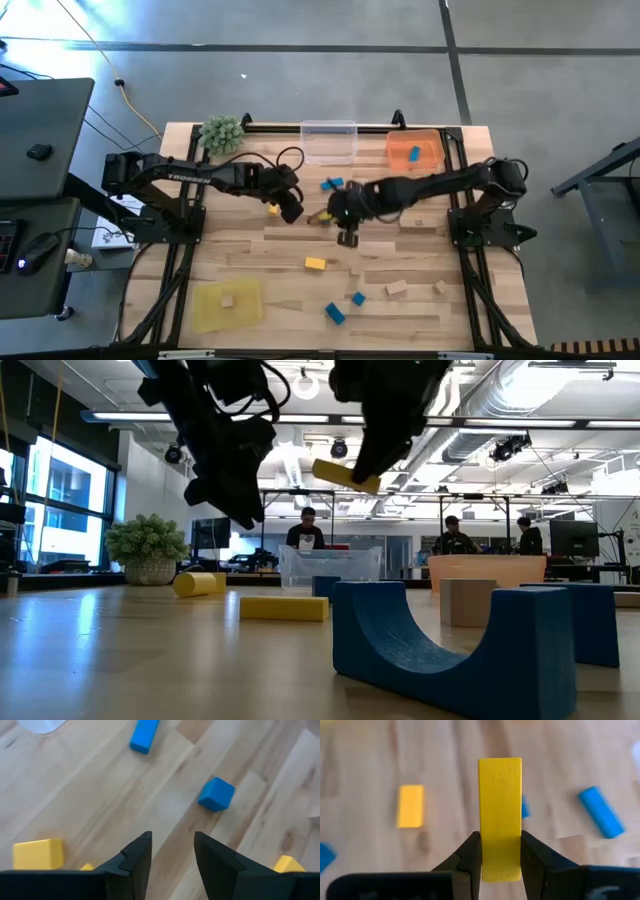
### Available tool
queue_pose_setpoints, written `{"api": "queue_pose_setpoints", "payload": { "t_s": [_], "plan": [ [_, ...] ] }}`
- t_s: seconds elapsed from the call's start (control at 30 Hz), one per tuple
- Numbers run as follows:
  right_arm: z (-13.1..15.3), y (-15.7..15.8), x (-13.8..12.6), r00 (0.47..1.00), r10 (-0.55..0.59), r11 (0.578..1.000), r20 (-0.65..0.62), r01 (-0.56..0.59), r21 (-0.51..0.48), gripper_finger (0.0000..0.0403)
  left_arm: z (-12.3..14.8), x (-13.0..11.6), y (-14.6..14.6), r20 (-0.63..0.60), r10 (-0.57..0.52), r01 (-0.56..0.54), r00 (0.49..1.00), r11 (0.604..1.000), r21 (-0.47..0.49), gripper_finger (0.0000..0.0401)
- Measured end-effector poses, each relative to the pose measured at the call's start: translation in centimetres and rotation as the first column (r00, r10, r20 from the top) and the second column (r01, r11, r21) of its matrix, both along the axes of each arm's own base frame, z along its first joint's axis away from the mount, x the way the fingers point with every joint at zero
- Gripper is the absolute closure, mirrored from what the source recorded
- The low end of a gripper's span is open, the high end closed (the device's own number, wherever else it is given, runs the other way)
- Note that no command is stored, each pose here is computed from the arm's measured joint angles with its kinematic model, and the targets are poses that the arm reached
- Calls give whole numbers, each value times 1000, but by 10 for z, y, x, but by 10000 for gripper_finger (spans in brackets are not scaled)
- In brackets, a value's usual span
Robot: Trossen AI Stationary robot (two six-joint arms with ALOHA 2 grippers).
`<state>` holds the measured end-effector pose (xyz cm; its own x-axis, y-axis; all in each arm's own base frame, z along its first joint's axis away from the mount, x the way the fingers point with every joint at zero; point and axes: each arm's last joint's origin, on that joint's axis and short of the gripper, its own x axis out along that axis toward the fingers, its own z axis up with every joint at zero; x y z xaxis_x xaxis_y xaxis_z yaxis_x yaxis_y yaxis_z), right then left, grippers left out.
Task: Sort & place blocks by color
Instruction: Put the yellow block into the transparent bin
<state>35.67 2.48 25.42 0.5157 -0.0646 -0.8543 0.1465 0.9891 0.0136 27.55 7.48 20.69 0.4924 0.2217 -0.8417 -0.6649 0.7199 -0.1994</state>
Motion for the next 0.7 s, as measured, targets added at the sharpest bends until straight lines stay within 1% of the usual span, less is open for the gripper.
{"api": "queue_pose_setpoints", "payload": {
  "t_s": [0.2,0.33,0.47,0.6,0.7],
  "plan": [
    [9,-44,3,999,-50,997,21,51,-65,325,0,-3,8,-4,29,-29,1000,1000,-1,266],
    [13,-74,2,994,-103,984,31,106,-143,325,0,-4,12,-7,44,-44,999,999,-1,266],
    [14,-101,-2,989,-145,972,31,148,-180,325,0,-5,16,-7,58,-58,998,998,0,266],
    [15,-127,-7,983,-181,953,23,181,-243,325,0,-7,20,-7,75,-75,997,997,0,266],
    [18,-146,-10,976,-210,935,55,217,-282,325,0,-8,24,-7,90,-90,996,996,2,266]
  ]
}}
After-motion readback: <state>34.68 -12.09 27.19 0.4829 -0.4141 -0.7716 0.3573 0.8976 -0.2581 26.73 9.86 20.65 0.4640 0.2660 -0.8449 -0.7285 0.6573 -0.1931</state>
